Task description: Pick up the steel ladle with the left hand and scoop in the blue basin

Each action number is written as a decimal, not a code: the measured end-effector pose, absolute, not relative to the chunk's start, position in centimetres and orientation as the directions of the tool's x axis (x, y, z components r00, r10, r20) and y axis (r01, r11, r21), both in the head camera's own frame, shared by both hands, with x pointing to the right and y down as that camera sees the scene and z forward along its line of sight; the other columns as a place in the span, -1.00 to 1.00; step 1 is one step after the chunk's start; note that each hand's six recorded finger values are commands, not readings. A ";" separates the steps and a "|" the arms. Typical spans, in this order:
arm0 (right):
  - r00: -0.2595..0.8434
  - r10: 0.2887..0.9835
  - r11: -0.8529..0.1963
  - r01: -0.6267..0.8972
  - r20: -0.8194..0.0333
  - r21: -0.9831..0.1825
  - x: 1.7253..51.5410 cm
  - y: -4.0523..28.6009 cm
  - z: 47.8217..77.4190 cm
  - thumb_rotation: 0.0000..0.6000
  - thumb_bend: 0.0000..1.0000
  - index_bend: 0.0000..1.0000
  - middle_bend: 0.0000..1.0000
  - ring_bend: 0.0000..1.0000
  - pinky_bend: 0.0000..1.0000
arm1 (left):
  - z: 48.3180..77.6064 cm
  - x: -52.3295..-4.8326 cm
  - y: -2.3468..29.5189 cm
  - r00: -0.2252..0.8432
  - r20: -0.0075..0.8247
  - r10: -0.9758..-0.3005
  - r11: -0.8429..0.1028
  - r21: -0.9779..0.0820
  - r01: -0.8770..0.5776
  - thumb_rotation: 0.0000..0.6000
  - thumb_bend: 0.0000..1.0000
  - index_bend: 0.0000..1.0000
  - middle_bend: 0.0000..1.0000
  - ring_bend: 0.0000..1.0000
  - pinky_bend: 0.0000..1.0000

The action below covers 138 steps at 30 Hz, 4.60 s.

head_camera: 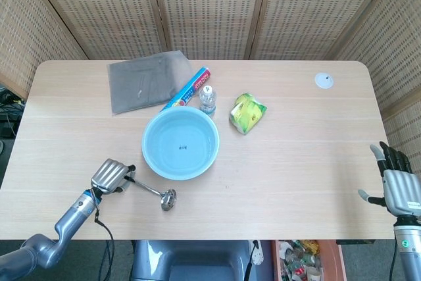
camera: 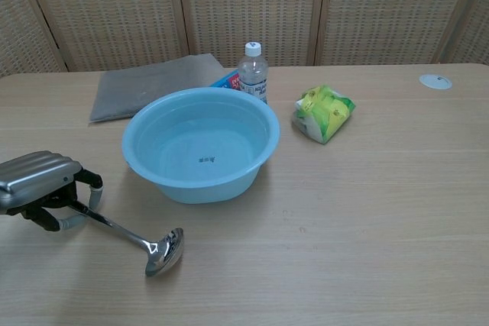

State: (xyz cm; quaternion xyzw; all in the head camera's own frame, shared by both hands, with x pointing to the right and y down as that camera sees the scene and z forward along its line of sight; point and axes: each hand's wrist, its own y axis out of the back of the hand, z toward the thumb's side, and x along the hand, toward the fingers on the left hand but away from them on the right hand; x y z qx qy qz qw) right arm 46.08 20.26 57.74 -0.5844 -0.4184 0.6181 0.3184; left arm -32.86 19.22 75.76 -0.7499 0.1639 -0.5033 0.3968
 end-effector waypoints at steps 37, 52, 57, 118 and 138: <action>-0.119 0.886 -0.437 0.105 -0.448 -0.893 46.2 20.0 57.4 1.00 -1.00 -1.00 -1.00 -1.00 -1.00 | 61.4 -30.5 7.2 0.507 0.562 -0.653 -0.570 -0.806 0.160 1.00 -0.02 0.59 0.98 0.95 0.97; -0.134 0.879 -0.442 0.131 -0.457 -0.888 46.7 19.7 57.4 1.00 -1.00 -1.00 -1.00 -1.00 -1.00 | 65.1 -25.6 -1.1 0.374 0.708 -0.599 -0.651 -0.702 0.288 1.00 0.00 0.59 0.98 0.95 0.97; -0.149 0.873 -0.443 0.154 -0.464 -0.883 47.3 19.5 57.4 1.00 -1.00 -1.00 -1.00 -1.00 -1.00 | 67.8 -24.5 -2.3 0.317 0.742 -0.590 -0.663 -0.670 0.334 1.00 0.00 0.59 0.98 0.95 0.97; -0.166 0.866 -0.445 0.174 -0.471 -0.879 48.5 19.1 57.6 1.00 -1.00 -1.00 -1.00 -1.00 -1.00 | 69.5 -16.4 -3.8 0.226 0.780 -0.584 -0.626 -0.609 0.487 1.00 0.17 0.71 0.98 0.95 0.97; -0.170 0.866 -0.445 0.169 -0.471 -0.879 48.3 19.3 57.6 1.00 -1.00 -1.00 -1.00 -1.00 -1.00 | 63.1 -17.8 -5.1 0.251 0.740 -0.624 -0.538 -0.639 0.550 1.00 0.17 0.71 0.98 0.95 0.97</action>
